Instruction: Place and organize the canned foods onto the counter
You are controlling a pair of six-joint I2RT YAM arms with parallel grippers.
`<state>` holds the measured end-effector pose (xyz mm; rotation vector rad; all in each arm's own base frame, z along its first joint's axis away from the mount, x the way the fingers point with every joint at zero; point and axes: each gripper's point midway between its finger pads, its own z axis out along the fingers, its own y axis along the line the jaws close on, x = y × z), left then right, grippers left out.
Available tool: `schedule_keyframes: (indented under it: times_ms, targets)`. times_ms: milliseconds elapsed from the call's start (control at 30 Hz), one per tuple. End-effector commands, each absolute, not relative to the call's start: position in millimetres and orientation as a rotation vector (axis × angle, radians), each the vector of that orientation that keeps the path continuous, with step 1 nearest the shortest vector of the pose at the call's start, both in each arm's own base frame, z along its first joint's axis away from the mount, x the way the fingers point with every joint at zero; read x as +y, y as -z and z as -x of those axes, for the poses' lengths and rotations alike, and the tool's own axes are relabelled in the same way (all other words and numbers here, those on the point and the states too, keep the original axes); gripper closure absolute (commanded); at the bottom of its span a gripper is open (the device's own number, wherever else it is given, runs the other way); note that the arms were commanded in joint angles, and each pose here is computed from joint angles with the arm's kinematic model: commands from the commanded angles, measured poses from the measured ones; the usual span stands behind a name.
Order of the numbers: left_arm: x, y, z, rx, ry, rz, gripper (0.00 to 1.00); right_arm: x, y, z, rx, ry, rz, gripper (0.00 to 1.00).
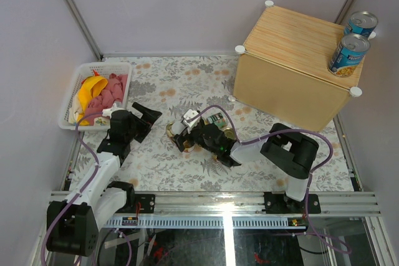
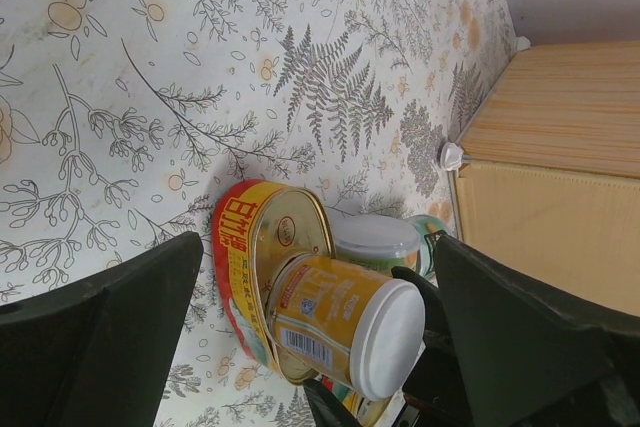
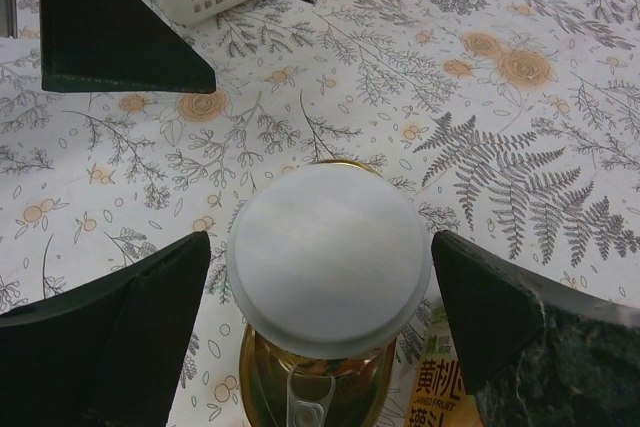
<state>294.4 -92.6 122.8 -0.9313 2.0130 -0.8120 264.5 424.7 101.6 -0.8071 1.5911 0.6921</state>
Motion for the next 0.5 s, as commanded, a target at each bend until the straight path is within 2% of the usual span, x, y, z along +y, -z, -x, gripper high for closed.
schedule_keyframes:
  times_ms: [0, 233, 467]
  targets:
    - [-93.2, -138.5, -301.4, 1.990, 0.827, 0.879, 0.00, 441.4, -141.0, -273.1, 1.476, -0.764, 0.740, 0.00]
    - [-93.2, -137.2, -301.1, 1.997, 0.823, 0.873, 0.00, 442.5, -140.8, -276.9, 1.474, -0.774, 0.724, 0.01]
    - [-93.7, -135.9, -299.8, 2.000, 0.823, 0.869, 0.00, 442.2, -140.8, -277.9, 1.476, -0.798, 0.710, 0.13]
